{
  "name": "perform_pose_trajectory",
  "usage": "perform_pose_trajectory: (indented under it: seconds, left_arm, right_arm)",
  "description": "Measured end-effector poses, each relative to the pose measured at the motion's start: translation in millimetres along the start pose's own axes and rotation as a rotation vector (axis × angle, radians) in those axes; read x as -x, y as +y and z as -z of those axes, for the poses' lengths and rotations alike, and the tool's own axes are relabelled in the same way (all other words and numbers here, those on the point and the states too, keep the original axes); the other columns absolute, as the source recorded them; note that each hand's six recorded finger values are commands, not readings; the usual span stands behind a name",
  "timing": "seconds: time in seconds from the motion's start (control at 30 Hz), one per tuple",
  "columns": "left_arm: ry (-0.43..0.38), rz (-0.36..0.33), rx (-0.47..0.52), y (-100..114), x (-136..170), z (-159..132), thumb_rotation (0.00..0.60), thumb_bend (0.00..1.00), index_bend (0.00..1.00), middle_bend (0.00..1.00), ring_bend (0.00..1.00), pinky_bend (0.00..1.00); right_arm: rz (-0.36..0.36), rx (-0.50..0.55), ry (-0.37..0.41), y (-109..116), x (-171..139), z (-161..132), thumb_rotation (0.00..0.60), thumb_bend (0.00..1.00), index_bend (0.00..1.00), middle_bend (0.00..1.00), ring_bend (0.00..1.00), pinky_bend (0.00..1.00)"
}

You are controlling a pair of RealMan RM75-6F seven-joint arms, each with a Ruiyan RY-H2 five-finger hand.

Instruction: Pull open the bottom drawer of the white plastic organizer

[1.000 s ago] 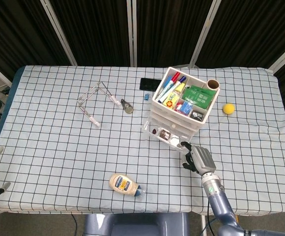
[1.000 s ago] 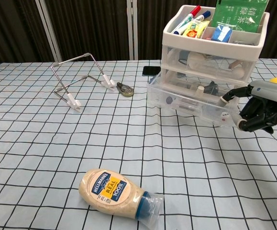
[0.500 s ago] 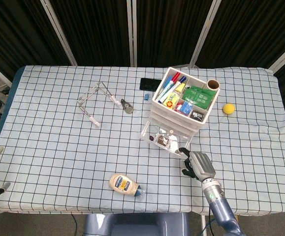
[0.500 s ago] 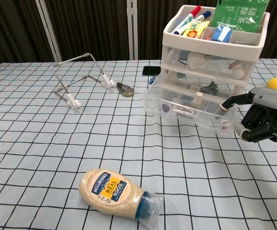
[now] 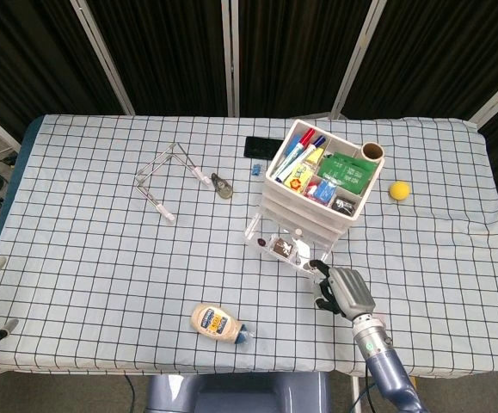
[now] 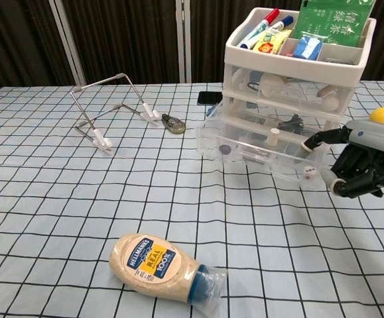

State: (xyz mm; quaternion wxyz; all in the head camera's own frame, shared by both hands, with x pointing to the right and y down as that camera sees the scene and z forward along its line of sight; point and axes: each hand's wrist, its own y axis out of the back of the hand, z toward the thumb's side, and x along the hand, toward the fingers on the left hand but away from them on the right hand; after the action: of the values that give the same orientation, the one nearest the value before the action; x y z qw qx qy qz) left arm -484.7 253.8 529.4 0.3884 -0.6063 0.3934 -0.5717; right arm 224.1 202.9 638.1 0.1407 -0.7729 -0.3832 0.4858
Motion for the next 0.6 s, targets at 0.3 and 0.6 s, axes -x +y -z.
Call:
perform_pose_trajectory:
  seconds: [0.3, 0.6]
  left_arm:
    - [0.004, -0.009, 0.007, 3, 0, 2, 0.6, 0.0, 0.0, 0.0, 0.0, 0.0]
    - [0.006, -0.015, 0.01, 4, 1, 3, 0.6, 0.0, 0.0, 0.0, 0.0, 0.0]
  right_arm:
    - [0.031, 0.023, 0.051, 10, -3, -13, 0.6, 0.44, 0.24, 0.91, 0.91, 0.77]
    - [0.023, 0.019, 0.043, 10, -4, -12, 0.6, 0.42, 0.24, 0.91, 0.91, 0.77]
